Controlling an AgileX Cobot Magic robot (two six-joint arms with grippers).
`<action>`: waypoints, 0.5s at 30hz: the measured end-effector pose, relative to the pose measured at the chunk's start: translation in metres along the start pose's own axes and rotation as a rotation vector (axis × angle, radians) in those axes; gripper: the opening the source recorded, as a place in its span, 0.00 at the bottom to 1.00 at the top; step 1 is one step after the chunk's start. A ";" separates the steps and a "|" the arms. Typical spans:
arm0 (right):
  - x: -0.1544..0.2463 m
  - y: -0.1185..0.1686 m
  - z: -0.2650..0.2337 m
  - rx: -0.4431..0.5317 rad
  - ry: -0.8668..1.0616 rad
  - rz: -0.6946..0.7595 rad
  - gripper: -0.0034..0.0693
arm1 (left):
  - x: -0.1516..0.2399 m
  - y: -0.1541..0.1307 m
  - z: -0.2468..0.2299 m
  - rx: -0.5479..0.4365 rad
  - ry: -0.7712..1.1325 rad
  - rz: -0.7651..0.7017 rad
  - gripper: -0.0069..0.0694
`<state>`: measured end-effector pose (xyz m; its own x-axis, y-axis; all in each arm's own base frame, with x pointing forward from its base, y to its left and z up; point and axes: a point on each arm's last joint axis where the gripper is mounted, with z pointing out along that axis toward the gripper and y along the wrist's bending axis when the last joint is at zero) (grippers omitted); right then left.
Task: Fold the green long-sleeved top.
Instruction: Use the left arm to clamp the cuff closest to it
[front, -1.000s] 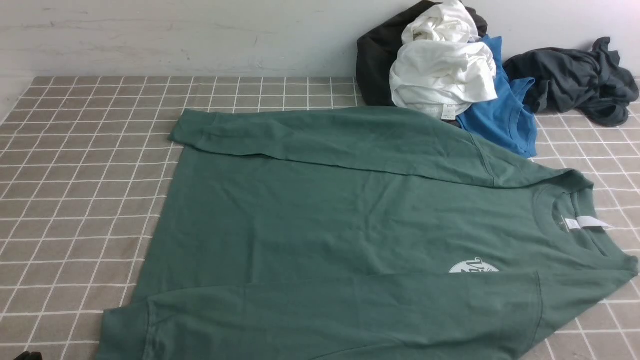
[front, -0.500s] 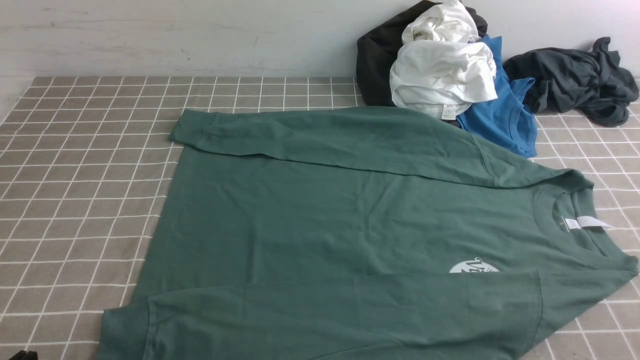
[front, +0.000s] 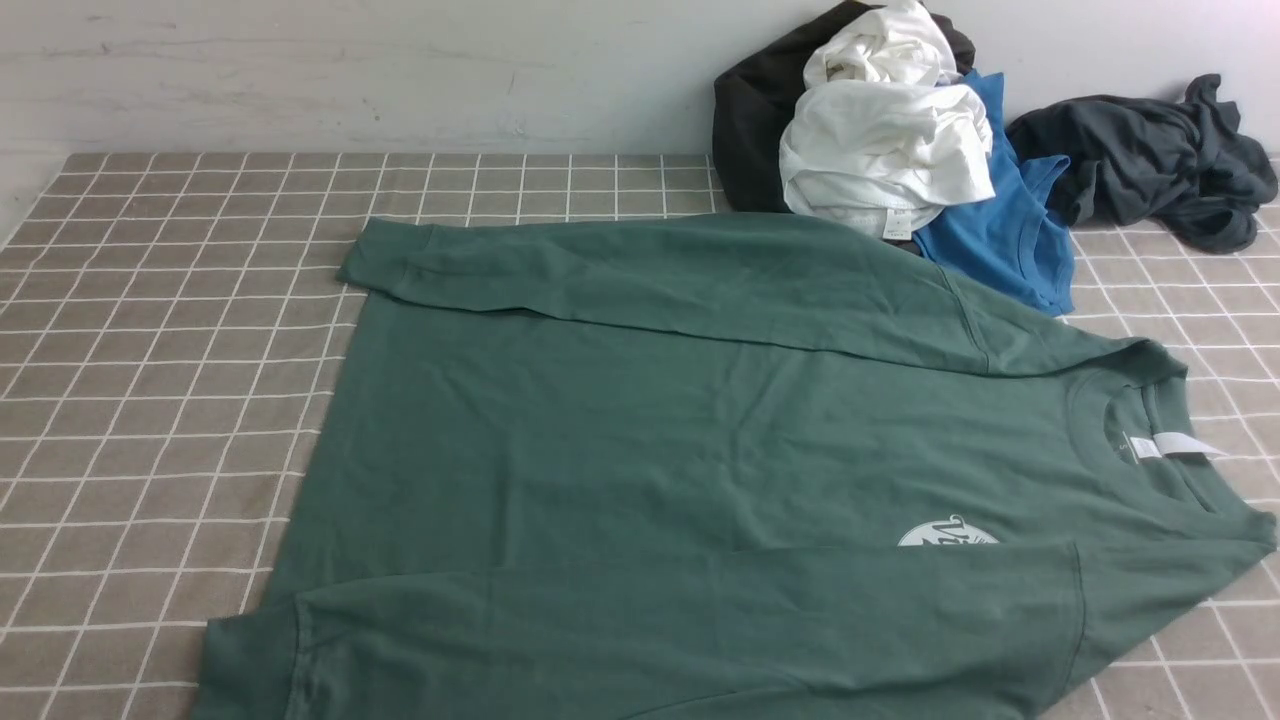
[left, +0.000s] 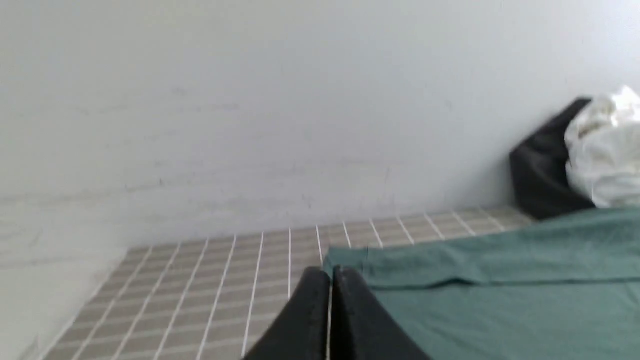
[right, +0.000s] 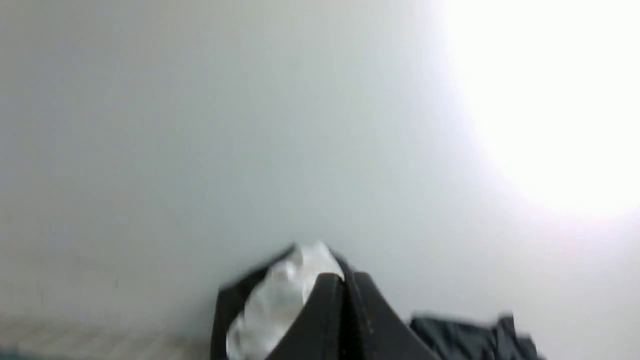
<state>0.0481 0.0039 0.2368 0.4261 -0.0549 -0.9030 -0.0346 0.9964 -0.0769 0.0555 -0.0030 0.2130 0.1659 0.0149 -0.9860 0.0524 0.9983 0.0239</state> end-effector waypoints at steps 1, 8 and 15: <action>-0.005 0.000 0.000 0.002 -0.057 0.027 0.03 | -0.004 0.000 0.000 -0.003 -0.047 -0.003 0.08; -0.018 -0.001 -0.002 -0.002 -0.201 0.126 0.03 | -0.030 0.002 -0.005 0.005 -0.330 -0.167 0.08; -0.070 -0.005 0.017 -0.003 -0.156 0.060 0.03 | -0.139 0.002 0.002 0.001 -0.364 0.020 0.08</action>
<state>0.0342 0.0041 0.3079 0.5584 0.0161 -0.8294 -0.0673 0.9974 -0.0260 0.0346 -0.0029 0.3503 0.5065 0.0131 -0.8621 0.0463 0.9980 0.0424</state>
